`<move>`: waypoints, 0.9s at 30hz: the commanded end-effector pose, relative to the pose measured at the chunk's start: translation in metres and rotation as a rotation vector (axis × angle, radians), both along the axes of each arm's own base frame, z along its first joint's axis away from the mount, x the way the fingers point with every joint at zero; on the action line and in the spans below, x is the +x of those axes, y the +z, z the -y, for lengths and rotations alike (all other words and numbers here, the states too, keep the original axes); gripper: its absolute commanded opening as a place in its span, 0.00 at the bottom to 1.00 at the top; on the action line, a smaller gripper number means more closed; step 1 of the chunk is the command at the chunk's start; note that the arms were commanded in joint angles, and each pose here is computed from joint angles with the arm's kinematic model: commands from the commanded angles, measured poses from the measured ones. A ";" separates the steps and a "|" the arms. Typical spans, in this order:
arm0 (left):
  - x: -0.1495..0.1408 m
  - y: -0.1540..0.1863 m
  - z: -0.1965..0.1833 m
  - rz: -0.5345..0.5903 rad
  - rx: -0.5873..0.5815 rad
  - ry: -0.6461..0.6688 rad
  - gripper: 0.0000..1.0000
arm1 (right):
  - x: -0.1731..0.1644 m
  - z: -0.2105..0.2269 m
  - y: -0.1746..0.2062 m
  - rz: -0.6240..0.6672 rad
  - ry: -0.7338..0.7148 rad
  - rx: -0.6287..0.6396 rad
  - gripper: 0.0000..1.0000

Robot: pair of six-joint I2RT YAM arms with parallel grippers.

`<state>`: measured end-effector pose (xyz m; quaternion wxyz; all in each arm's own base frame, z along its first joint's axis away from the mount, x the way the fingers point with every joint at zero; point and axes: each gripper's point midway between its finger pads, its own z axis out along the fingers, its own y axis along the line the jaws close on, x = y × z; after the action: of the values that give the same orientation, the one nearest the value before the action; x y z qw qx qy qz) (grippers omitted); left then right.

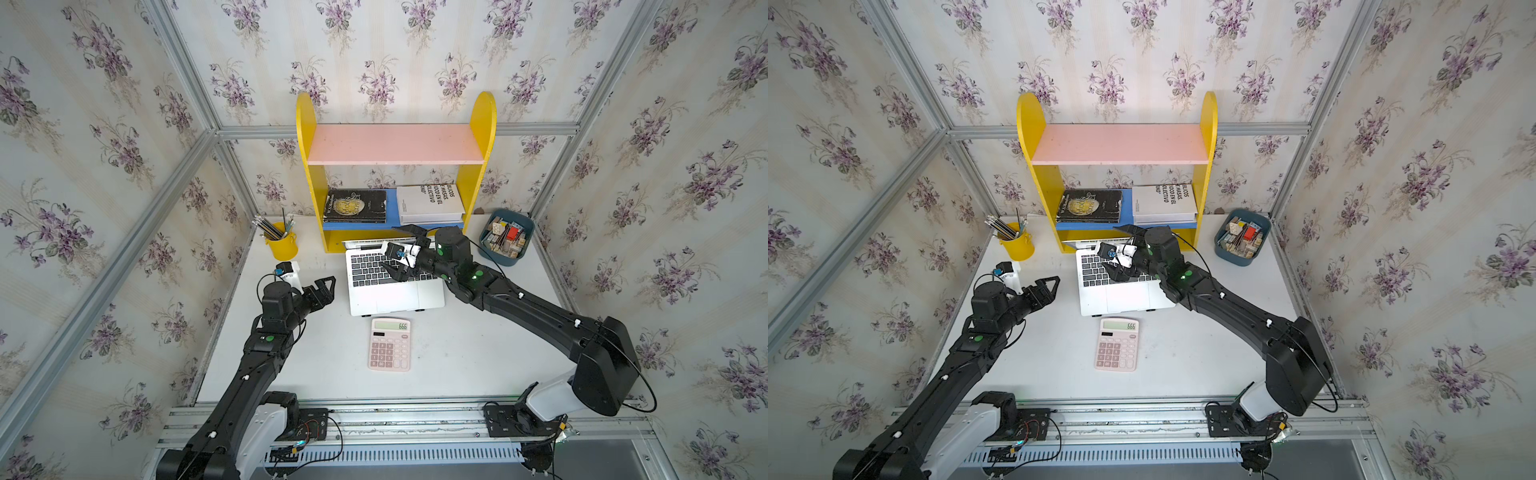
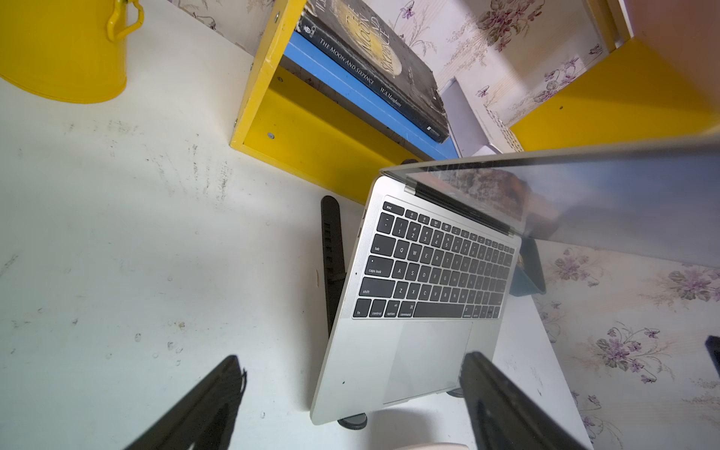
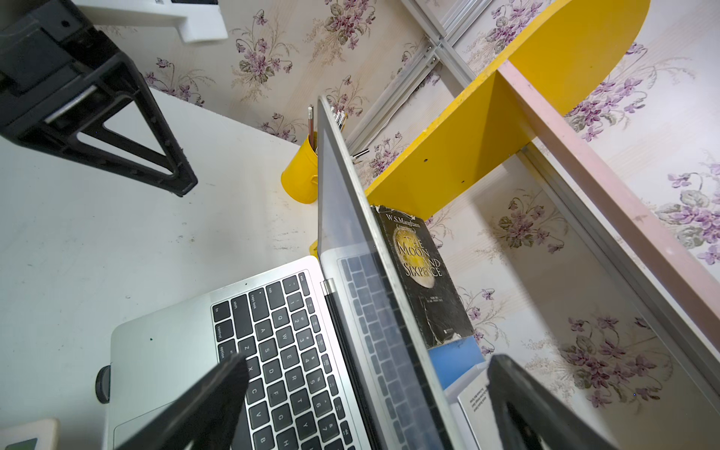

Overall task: Close the laptop lid and set it aside
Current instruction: Close the lid of the laptop.

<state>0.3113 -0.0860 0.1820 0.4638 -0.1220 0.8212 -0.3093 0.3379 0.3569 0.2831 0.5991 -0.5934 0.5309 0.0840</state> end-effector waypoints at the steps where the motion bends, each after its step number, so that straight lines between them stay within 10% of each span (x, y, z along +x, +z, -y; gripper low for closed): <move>1: 0.003 0.010 0.002 0.032 -0.009 -0.007 0.90 | -0.019 0.013 -0.066 -0.265 -0.032 -0.115 1.00; 27: 0.003 0.007 0.002 0.022 -0.012 -0.009 0.90 | -0.040 0.016 -0.083 -0.292 -0.060 -0.106 1.00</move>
<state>0.3124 -0.0868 0.1828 0.4619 -0.1235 0.8209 -0.3123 0.3071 0.3577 0.2563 0.5809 -0.5883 0.5510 0.1129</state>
